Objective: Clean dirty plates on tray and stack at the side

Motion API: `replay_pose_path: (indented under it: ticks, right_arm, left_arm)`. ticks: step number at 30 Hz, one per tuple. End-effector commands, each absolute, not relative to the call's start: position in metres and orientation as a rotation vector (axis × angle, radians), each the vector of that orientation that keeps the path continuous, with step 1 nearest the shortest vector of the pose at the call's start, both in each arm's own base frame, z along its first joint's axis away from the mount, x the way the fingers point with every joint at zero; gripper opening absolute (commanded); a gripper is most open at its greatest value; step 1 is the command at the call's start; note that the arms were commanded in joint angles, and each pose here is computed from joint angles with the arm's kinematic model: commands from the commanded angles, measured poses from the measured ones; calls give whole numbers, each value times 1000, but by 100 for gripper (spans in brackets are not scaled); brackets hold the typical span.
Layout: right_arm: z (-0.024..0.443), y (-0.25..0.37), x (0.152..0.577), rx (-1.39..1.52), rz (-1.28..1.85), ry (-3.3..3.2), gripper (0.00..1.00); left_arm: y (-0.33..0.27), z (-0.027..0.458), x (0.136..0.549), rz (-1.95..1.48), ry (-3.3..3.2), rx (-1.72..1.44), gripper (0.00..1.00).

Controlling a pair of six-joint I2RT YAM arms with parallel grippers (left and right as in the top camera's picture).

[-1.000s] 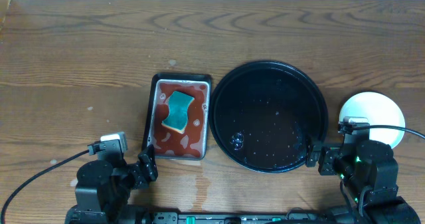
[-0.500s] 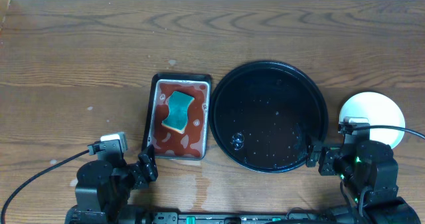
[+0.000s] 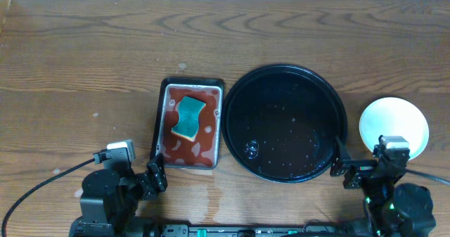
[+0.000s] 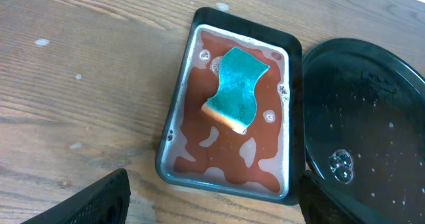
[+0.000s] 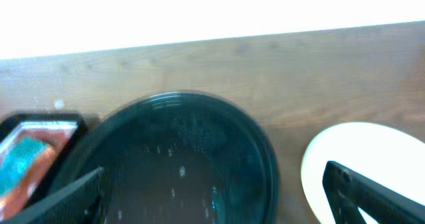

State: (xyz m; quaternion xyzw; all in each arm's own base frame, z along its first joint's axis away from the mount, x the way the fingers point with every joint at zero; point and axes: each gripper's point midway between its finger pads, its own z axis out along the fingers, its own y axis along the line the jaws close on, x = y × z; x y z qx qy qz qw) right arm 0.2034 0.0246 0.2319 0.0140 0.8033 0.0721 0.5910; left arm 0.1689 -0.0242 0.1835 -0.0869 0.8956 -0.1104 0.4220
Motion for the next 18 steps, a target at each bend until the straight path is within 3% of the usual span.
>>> replay_pose_path:
  ticks: [1,18]
  right_arm:
    - [226,24,208,26,169,1794,99]
    - [223,27,237,-38,141,1468,99]
  left_arm:
    - [-24,180,168,-279,2252,-223,81]
    - [-24,180,168,-279,2252,-223,81]
